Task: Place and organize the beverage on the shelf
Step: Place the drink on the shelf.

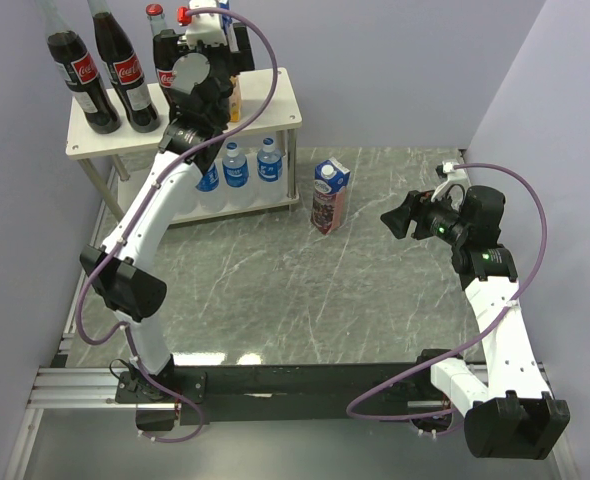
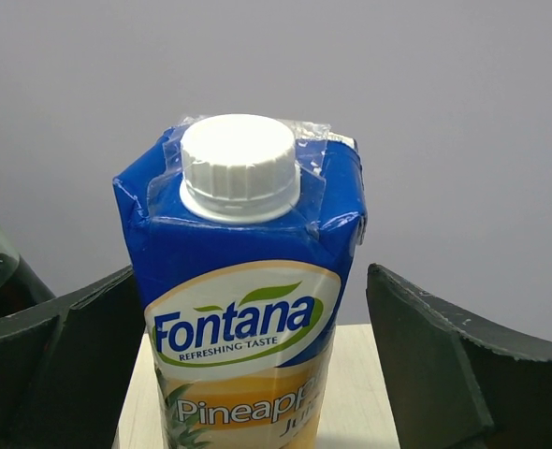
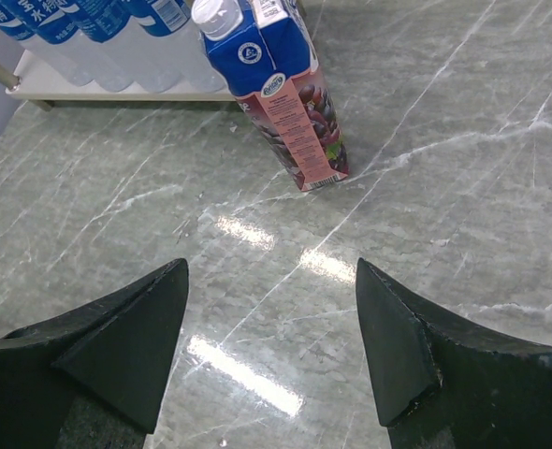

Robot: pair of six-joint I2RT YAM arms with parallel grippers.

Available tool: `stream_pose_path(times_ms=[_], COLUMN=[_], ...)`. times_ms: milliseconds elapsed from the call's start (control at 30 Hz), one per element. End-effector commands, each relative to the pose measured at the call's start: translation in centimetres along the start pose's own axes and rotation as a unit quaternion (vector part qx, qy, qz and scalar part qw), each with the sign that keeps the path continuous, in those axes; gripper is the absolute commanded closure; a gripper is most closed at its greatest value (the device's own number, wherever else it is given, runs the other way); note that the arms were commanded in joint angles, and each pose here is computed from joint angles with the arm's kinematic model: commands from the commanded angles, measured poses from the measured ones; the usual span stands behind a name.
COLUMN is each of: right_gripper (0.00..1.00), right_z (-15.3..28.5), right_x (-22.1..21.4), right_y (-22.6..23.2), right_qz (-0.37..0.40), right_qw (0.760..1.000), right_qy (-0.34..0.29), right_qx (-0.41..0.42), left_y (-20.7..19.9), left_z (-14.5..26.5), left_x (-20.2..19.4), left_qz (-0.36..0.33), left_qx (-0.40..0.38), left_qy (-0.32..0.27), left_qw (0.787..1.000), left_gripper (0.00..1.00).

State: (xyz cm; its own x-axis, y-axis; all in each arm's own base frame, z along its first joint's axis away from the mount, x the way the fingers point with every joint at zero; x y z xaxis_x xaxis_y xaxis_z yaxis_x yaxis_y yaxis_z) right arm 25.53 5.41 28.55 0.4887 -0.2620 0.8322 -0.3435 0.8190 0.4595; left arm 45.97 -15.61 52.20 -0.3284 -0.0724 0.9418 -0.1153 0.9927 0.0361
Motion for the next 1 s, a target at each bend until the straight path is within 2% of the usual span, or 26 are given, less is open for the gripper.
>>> stream_pose_path(times_ms=[0, 600, 967], right_gripper=[0.22, 0.22, 0.22], right_z=[0.0, 0.0, 0.0], right_x=[0.7, 0.7, 0.6], right_y=[0.1, 0.1, 0.1], right_qz=[0.012, 0.013, 0.016], right_qw=[1.0, 1.0, 1.0], right_qy=[-0.017, -0.017, -0.014], right_qx=[0.006, 0.007, 0.01], left_y=[1.5, 1.8, 2.5], left_z=[1.1, 2.9, 5.7], left_x=[4.4, 6.8, 8.8], left_qz=[0.031, 0.027, 0.033], left_qx=[0.003, -0.01, -0.023], left_qy=[-0.045, -0.063, -0.074], left_qw=[0.999, 0.998, 0.996], left_gripper=[0.01, 0.0, 0.01])
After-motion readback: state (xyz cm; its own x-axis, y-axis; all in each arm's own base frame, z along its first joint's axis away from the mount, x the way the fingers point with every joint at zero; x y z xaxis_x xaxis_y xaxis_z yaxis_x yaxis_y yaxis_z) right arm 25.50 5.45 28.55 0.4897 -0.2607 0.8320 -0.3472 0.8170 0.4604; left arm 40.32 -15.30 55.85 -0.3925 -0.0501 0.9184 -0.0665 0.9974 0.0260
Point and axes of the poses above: each gripper's point midway between its finger pads, its own z axis back along the fingers, its own y axis along the line the jaws close on, x = y × z, the point moved 6 cm from there along z, back along the fingers, and after that the axes turned 9 degrees about -z, right-handed, at the moved point
